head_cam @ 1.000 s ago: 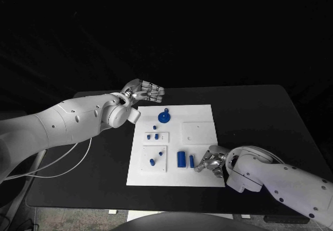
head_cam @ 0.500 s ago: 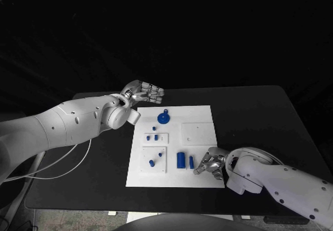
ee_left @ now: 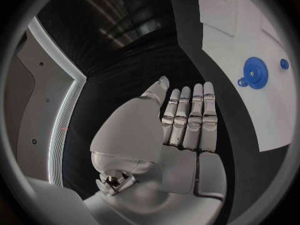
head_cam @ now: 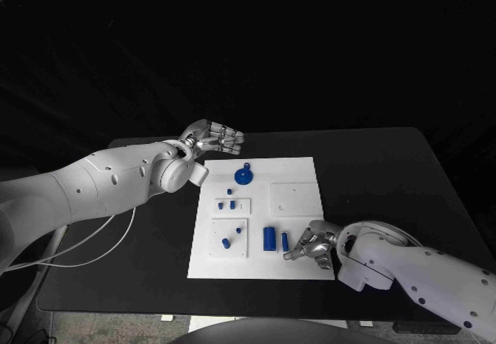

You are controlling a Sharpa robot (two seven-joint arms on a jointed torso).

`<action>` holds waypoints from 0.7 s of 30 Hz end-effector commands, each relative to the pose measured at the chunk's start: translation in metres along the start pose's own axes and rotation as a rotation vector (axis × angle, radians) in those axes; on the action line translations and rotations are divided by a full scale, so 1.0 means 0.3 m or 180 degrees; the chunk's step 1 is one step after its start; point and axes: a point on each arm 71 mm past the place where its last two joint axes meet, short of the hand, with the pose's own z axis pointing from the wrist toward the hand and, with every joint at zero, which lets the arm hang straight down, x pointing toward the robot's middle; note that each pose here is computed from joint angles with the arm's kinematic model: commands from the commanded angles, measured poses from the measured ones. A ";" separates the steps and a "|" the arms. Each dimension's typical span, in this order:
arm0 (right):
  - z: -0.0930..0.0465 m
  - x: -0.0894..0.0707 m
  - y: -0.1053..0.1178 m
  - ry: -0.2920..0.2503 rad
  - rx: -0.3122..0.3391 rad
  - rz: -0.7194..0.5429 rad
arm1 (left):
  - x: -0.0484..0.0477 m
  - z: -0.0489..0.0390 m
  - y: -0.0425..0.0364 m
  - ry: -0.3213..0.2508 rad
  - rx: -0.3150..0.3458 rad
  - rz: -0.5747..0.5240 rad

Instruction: Assemble the parts on the task board

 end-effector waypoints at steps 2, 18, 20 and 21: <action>0.000 0.002 0.005 -0.0004 -0.0088 0.0041 | 0.006 0.001 -0.005 0.0053 0.0041 -0.0004; 0.003 -0.002 0.001 -0.0043 -0.0050 0.0035 | 0.004 -0.001 -0.004 0.0055 0.0027 -0.0003; 0.004 -0.002 0.001 -0.0044 -0.0050 0.0035 | 0.004 -0.001 -0.004 0.0055 0.0027 -0.0003; 0.004 -0.002 0.002 -0.0043 -0.0050 0.0034 | 0.004 -0.001 -0.003 0.0055 0.0026 -0.0003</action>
